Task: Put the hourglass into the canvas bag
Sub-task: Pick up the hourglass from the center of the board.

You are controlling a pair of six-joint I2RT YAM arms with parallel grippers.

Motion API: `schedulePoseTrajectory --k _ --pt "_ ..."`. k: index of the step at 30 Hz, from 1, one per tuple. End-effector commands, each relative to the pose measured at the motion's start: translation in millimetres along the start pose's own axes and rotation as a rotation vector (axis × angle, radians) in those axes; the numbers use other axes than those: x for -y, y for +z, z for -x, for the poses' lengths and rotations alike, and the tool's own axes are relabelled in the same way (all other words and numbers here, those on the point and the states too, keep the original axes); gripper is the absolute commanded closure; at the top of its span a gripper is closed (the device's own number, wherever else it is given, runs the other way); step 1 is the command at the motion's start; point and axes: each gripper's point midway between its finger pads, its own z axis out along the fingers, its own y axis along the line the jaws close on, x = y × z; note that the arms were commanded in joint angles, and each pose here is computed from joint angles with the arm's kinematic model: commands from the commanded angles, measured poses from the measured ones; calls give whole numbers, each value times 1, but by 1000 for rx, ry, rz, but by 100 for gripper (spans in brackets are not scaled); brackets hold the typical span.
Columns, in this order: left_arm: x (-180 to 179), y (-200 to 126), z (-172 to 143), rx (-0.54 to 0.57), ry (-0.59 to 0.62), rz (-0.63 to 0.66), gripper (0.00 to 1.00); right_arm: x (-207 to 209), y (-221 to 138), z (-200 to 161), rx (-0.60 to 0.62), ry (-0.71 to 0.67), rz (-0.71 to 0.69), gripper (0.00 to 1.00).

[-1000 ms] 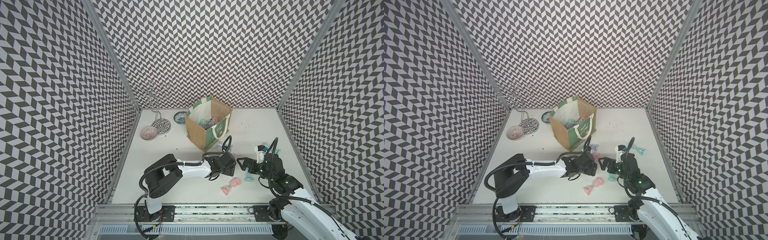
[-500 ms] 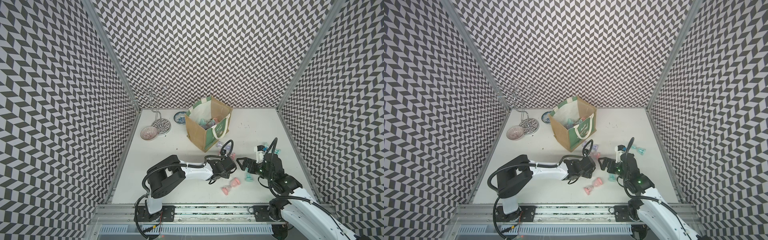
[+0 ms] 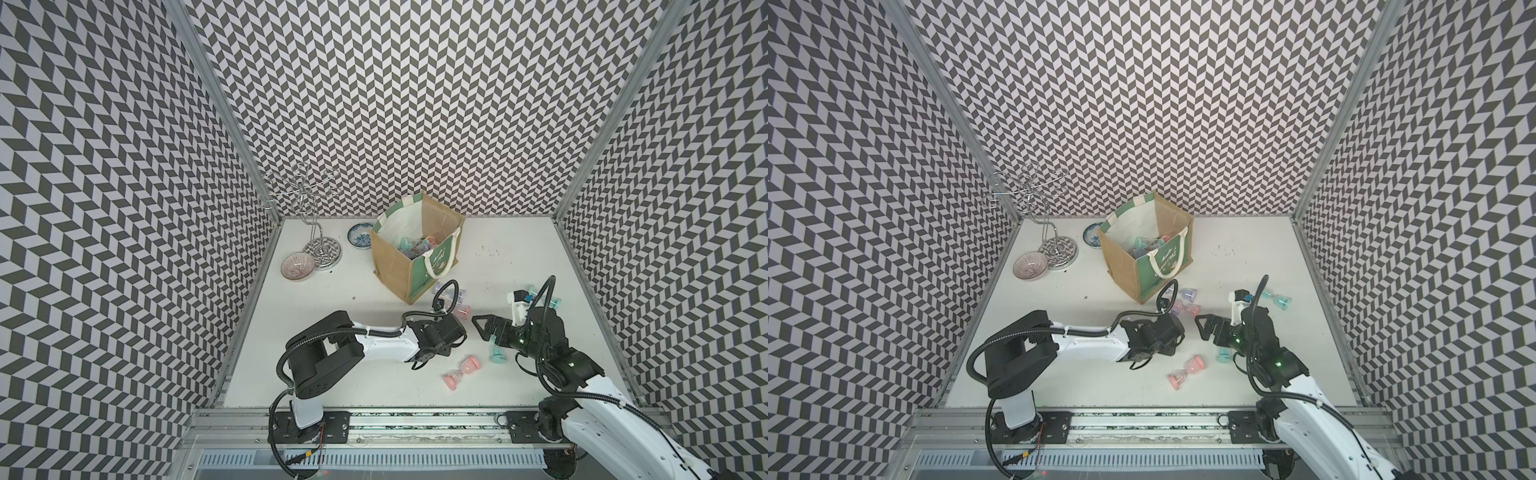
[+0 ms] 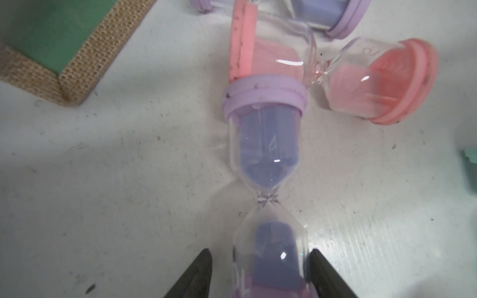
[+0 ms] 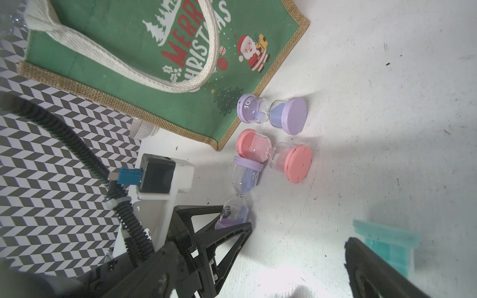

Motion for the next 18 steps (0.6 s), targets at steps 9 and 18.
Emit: schedulePoseTrajectory --k 9,18 --pt "-12 -4 3 24 -61 6 52 -5 3 7 31 -12 37 1" --pt "-18 -21 15 67 -76 10 60 -9 3 9 34 -15 51 1"
